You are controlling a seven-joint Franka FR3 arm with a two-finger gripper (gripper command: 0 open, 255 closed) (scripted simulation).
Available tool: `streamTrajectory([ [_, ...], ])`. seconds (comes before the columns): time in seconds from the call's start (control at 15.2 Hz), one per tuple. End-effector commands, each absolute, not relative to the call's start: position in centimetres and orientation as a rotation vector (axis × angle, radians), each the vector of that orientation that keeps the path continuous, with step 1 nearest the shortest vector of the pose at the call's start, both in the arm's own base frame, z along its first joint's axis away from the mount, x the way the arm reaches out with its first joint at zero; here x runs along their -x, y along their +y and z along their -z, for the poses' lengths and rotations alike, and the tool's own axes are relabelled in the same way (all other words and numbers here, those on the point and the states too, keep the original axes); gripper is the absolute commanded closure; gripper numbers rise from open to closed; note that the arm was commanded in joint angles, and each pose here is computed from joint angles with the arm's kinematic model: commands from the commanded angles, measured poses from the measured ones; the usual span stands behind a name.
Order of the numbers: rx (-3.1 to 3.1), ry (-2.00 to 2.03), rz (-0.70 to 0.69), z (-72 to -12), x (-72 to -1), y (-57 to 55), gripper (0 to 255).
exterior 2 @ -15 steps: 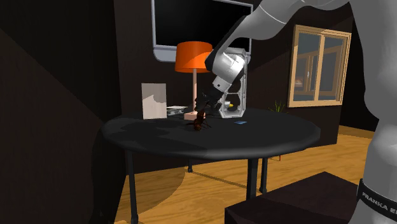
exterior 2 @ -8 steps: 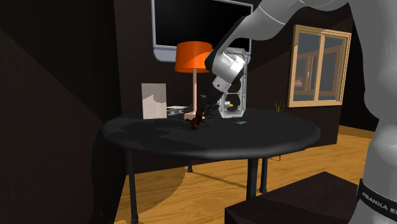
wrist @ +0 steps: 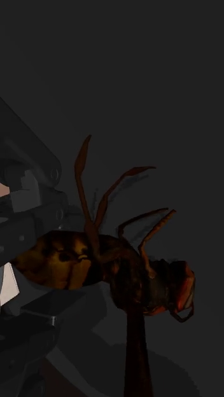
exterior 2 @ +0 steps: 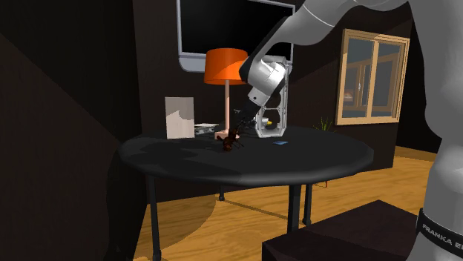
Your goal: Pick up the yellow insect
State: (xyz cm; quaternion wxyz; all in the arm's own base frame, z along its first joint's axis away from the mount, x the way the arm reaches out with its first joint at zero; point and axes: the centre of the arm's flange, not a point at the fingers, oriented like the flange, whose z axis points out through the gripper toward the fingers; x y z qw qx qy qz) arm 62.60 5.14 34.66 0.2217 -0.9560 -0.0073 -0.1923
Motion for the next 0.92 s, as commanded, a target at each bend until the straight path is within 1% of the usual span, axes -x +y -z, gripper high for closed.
streamTrajectory([
  [0.0,2.642,-0.020,0.528,-35.5,-62.6,5.2,255],
  [0.73,2.642,-0.020,0.528,-41.3,-62.6,5.2,255],
  [0.86,2.642,-0.020,0.528,-41.4,-62.6,5.2,255],
])
